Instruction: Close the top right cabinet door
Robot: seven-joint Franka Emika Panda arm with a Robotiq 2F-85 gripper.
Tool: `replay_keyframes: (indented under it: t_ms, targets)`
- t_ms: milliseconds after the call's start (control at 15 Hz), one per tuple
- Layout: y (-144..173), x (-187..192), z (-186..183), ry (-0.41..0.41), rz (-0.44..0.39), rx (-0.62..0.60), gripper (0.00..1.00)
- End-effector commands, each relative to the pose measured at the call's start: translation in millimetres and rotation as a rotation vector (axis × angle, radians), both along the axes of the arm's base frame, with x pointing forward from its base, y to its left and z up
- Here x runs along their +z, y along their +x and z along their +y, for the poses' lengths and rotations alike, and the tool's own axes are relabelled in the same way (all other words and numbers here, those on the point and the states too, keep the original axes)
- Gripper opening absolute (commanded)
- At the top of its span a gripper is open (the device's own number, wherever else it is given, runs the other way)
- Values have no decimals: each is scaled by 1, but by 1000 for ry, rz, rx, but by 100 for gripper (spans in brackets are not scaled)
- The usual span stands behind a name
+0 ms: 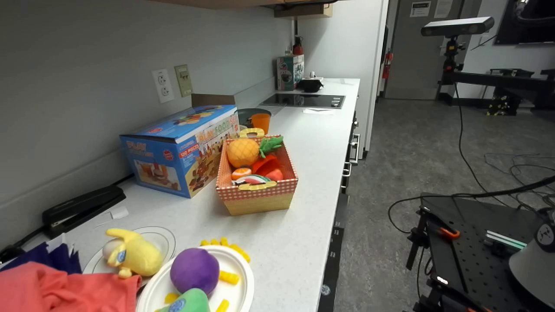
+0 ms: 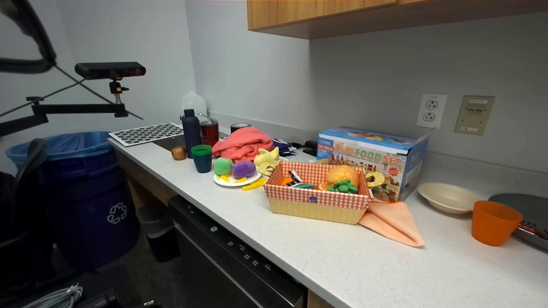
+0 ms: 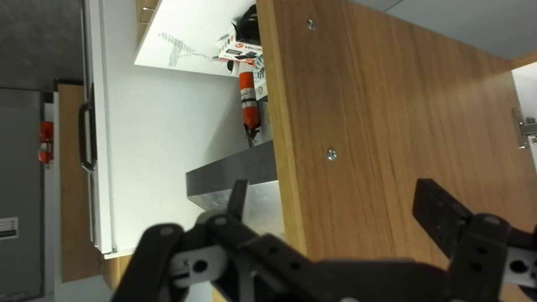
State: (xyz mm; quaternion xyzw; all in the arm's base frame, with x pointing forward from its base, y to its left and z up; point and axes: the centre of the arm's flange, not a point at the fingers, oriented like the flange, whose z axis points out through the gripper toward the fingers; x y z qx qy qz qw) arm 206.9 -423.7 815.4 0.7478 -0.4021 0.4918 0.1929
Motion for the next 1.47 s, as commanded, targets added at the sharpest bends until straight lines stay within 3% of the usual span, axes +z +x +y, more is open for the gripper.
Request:
replay_keyframes:
  t_ms: [0, 400, 1067, 1267, 1400]
  targets:
    - [11, 18, -22, -85, 8, 171, 100]
    - [24, 23, -37, -187, 17, 369, 100]
    - [38, 23, -40, -248, 16, 547, 100]
    - [35, 17, -34, -189, 52, 535, 100]
    - [28, 9, -29, -86, 69, 510, 100]
